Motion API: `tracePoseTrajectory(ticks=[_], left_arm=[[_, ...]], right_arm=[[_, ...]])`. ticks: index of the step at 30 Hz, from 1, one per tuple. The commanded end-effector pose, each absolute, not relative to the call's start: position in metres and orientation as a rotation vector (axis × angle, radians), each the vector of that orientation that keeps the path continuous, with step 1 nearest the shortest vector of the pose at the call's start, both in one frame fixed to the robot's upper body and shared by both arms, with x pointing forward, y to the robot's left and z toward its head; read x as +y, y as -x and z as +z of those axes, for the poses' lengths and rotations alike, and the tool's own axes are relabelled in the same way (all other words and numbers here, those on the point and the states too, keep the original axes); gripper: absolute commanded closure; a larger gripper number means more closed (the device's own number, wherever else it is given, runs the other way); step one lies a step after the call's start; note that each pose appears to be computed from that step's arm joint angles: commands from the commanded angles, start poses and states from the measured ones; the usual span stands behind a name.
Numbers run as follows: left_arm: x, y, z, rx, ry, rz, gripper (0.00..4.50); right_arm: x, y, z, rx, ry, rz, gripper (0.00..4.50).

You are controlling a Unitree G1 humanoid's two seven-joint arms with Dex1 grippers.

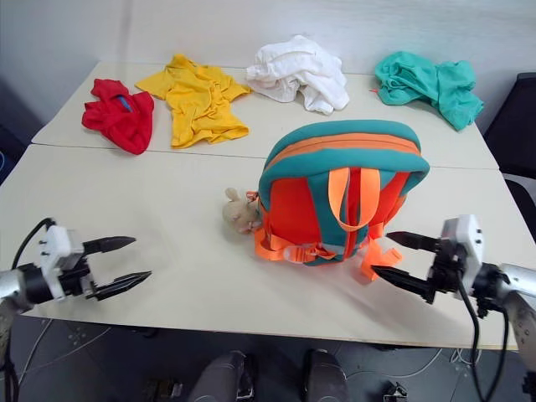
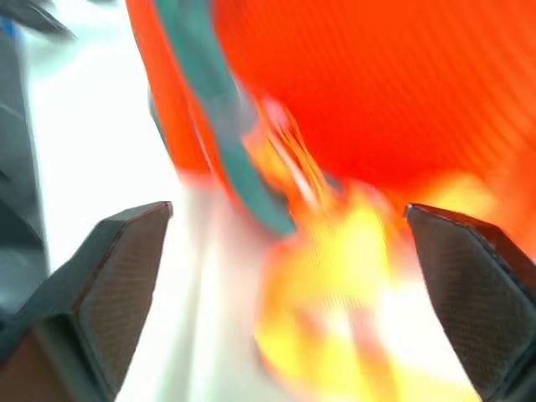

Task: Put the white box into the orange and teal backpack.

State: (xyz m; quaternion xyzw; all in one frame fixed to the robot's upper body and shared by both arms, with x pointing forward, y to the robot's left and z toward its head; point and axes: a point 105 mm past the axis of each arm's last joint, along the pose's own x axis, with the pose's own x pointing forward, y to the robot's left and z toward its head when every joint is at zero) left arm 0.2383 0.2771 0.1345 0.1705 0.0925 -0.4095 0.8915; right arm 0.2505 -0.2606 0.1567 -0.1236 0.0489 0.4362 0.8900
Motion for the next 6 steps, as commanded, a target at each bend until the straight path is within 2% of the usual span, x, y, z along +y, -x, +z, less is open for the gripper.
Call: tracePoseTrajectory(ticks=[1, 6], left_arm=[[0.282, -0.229, 0.150, 0.120, -0.478, -0.824, 0.00], [0.281, -0.227, 0.144, 0.115, -0.491, -0.773, 0.00]], right_arm=[[-0.285, -0.248, 0.157, 0.026, 0.466, 0.862, 0.01], [-0.285, -0.254, 0.143, 0.007, 0.513, 0.895, 0.01]])
